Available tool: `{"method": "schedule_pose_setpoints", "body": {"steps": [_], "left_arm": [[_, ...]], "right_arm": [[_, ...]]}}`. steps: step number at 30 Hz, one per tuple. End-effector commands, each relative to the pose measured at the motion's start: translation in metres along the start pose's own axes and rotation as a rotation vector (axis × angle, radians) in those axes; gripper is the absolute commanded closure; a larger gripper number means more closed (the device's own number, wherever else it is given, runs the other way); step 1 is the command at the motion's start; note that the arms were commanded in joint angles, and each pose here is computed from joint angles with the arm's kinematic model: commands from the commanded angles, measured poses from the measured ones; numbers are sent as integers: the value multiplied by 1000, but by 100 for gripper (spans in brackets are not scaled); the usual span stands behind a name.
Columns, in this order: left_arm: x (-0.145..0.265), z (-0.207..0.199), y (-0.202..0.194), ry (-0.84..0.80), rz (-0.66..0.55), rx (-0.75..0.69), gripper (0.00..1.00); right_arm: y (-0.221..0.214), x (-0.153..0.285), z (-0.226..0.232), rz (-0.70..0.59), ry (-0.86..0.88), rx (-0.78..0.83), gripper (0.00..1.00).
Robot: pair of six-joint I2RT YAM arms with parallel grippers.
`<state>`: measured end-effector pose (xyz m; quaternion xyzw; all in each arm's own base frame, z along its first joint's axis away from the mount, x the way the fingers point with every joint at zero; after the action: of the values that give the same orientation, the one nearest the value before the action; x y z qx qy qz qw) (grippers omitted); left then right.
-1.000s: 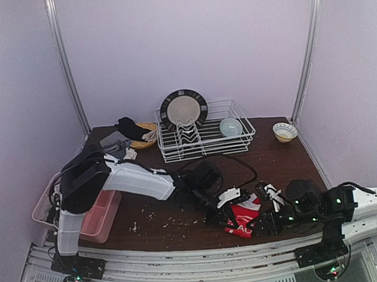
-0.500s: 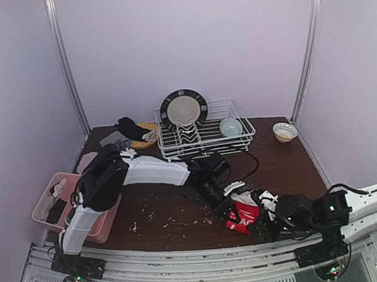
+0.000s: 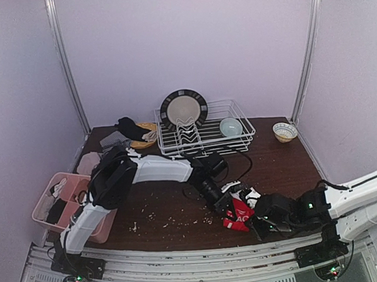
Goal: Roll the underwear
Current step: Roll the underwear at the center of the board.
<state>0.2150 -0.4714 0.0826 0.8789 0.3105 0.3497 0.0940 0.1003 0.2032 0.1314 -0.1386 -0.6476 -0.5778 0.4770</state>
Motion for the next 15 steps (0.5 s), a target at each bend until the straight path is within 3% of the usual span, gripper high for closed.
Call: {"method": "schedule_pose_setpoints", "body": {"steps": [1, 4, 9, 15], "left_arm": [[-2, 8, 3, 0, -3, 40, 100], [0, 6, 5, 1, -8, 30, 91], [6, -1, 7, 21, -20, 9, 66], [17, -12, 4, 65, -46, -13, 21]], "right_arm": [[3, -10, -10, 22, -51, -56, 74], [-2, -18, -19, 60, -70, -111, 78], [-7, -26, -25, 102, -79, -166, 82], [-12, -33, -30, 124, -71, -227, 84]]}}
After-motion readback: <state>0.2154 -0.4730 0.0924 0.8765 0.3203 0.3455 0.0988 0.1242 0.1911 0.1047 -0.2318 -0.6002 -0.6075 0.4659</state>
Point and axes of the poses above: each gripper's point midway between its finger pads, its own x axis back along the fingers, its own z axis along the line the jaws close on, y = z × x, the point moved 9 cm from there along x, back along the fingers, and after that the axes turned 9 degrees about -x, right-handed, at the moved point
